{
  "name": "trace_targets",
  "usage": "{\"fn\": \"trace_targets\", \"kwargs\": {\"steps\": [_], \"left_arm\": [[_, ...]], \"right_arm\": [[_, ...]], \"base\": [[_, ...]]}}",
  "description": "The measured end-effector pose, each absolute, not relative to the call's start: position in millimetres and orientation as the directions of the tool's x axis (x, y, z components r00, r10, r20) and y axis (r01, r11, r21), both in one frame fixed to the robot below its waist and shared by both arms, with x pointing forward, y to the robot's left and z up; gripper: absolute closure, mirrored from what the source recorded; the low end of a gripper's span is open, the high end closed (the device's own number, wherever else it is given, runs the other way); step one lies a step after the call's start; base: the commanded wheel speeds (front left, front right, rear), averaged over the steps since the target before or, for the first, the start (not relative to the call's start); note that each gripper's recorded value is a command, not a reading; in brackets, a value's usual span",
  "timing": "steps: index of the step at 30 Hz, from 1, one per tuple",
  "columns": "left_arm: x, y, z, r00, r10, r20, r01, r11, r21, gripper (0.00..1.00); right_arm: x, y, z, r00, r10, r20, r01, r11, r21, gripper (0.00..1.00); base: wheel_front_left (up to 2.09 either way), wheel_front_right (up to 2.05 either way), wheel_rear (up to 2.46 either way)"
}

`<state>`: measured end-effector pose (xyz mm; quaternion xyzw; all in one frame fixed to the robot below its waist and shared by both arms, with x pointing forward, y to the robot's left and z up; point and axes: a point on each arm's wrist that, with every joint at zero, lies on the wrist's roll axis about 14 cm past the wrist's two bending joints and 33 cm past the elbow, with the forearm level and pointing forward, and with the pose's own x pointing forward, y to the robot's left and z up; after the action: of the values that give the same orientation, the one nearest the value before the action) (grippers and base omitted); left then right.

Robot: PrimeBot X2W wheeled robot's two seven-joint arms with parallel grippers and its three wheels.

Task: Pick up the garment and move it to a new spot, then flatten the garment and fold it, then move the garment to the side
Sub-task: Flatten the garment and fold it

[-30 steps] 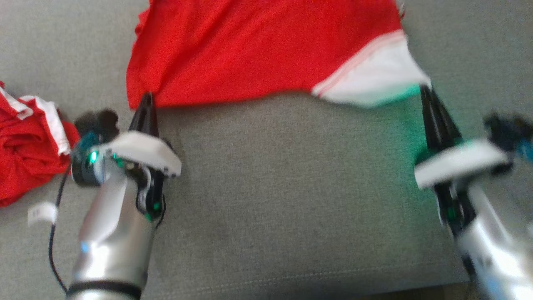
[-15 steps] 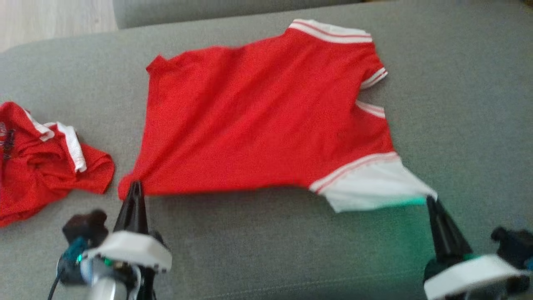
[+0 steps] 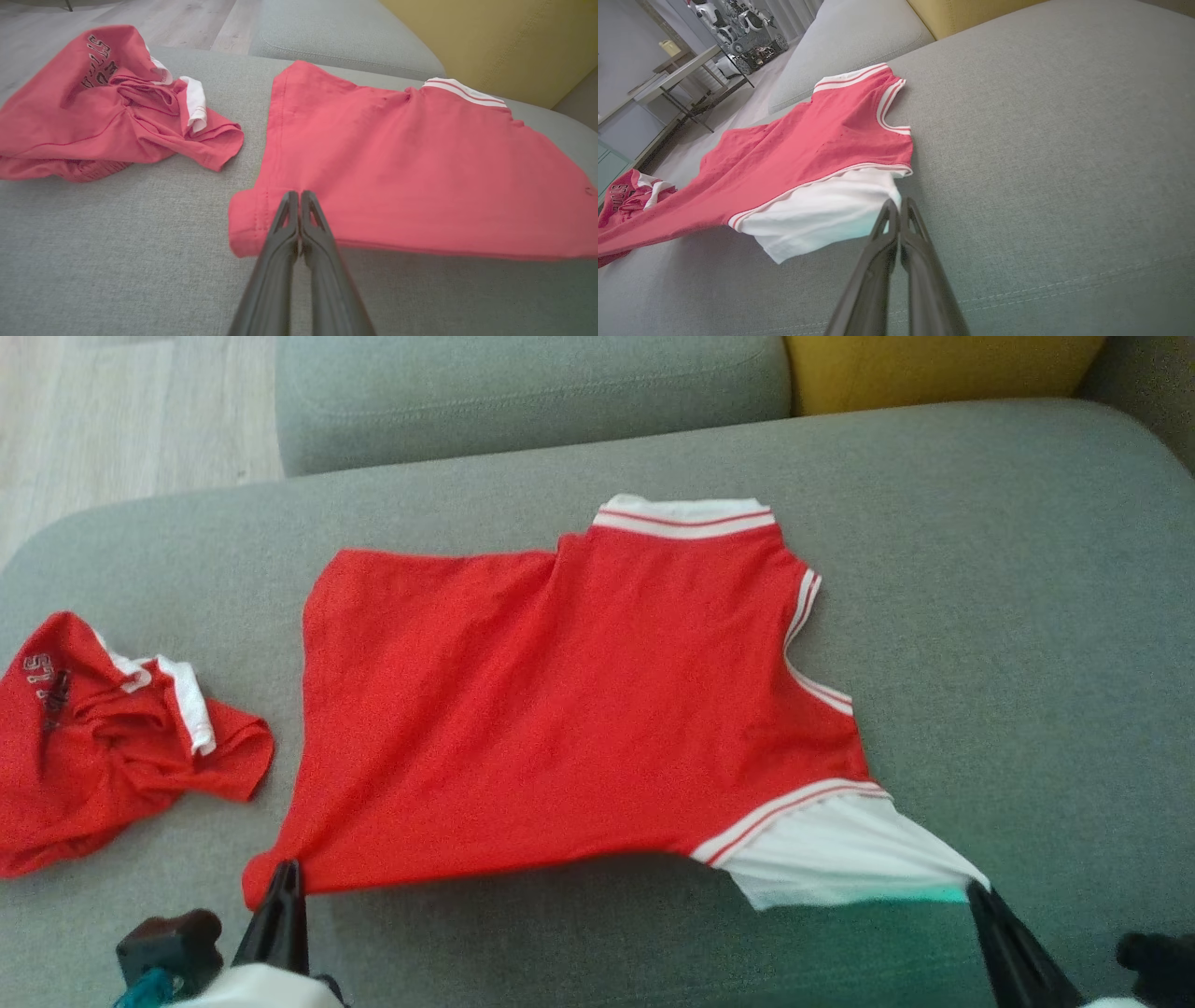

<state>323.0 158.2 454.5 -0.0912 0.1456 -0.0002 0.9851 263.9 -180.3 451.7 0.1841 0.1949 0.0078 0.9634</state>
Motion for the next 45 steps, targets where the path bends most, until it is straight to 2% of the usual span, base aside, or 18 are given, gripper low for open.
{"fn": "trace_targets", "kwargs": {"steps": [8,15,22,36,45], "left_arm": [[314,159,462,0.955,-0.024,-0.295,-0.027,0.985,-0.168,1.0],[321,158,458,0.941,-0.051,-0.335,0.01,0.992,-0.122,1.0],[365,140,458,0.924,-0.148,-0.352,0.117,0.987,-0.109,1.0],[423,133,413,0.864,-0.209,-0.459,0.153,0.976,-0.156,1.0],[419,139,372,0.804,-0.201,-0.56,0.11,0.975,-0.192,1.0]], "right_arm": [[247,-191,457,0.914,0.058,-0.401,0.086,0.939,0.332,1.0],[255,-196,454,0.905,0.045,-0.423,0.103,0.942,0.321,1.0],[309,-189,449,0.909,0.085,-0.408,0.057,0.944,0.325,1.0],[402,-186,424,0.902,0.14,-0.409,0.005,0.942,0.334,1.0],[424,-169,391,0.865,0.2,-0.459,-0.05,0.947,0.318,1.0]], "base": [[0.0,0.0,0.0],[0.0,0.0,0.0],[0.0,0.0,0.0],[0.0,0.0,0.0],[0.0,0.0,0.0]]}}
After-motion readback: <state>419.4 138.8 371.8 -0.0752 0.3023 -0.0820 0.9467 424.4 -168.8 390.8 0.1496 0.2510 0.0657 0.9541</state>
